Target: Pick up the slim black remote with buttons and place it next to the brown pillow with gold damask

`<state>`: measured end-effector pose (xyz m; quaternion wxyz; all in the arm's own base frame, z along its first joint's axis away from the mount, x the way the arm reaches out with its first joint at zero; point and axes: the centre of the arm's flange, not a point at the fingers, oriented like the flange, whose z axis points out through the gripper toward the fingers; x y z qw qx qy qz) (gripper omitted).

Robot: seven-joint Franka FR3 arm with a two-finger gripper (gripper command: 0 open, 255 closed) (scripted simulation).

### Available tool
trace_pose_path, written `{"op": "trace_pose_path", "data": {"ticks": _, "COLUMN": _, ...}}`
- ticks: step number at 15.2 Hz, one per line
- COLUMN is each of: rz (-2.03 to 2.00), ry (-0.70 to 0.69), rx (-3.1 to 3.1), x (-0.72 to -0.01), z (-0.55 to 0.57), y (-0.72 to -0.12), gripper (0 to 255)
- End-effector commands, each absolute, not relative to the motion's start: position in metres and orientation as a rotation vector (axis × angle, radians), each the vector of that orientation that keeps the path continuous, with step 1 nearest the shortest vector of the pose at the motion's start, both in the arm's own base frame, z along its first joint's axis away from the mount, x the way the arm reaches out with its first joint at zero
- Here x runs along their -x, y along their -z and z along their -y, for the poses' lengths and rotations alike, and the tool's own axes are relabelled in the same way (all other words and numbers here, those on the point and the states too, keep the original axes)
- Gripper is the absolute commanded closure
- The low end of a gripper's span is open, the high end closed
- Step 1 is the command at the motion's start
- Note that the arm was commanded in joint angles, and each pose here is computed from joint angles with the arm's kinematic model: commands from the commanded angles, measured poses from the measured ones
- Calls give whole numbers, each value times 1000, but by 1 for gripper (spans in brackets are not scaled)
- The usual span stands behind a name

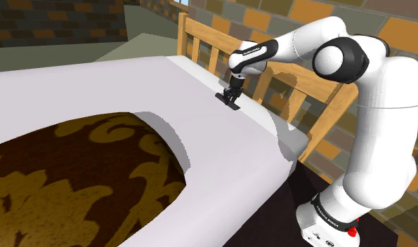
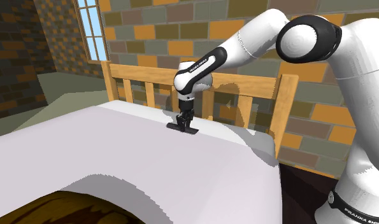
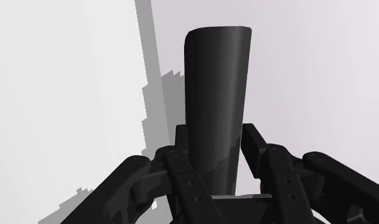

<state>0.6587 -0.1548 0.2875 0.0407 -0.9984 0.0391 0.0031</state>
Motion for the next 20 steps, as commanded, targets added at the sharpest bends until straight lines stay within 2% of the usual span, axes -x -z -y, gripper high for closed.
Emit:
{"op": "trace_pose_path", "data": {"ticks": 1, "rz": -119, "ry": -10, "rx": 3058, "x": -659, "z": 155, "y": -298, "gripper": 255}}
{"op": "trace_pose_path", "data": {"ticks": 20, "rz": -119, "ry": -10, "rx": 3058, "x": -659, "z": 155, "y": -398, "gripper": 255}}
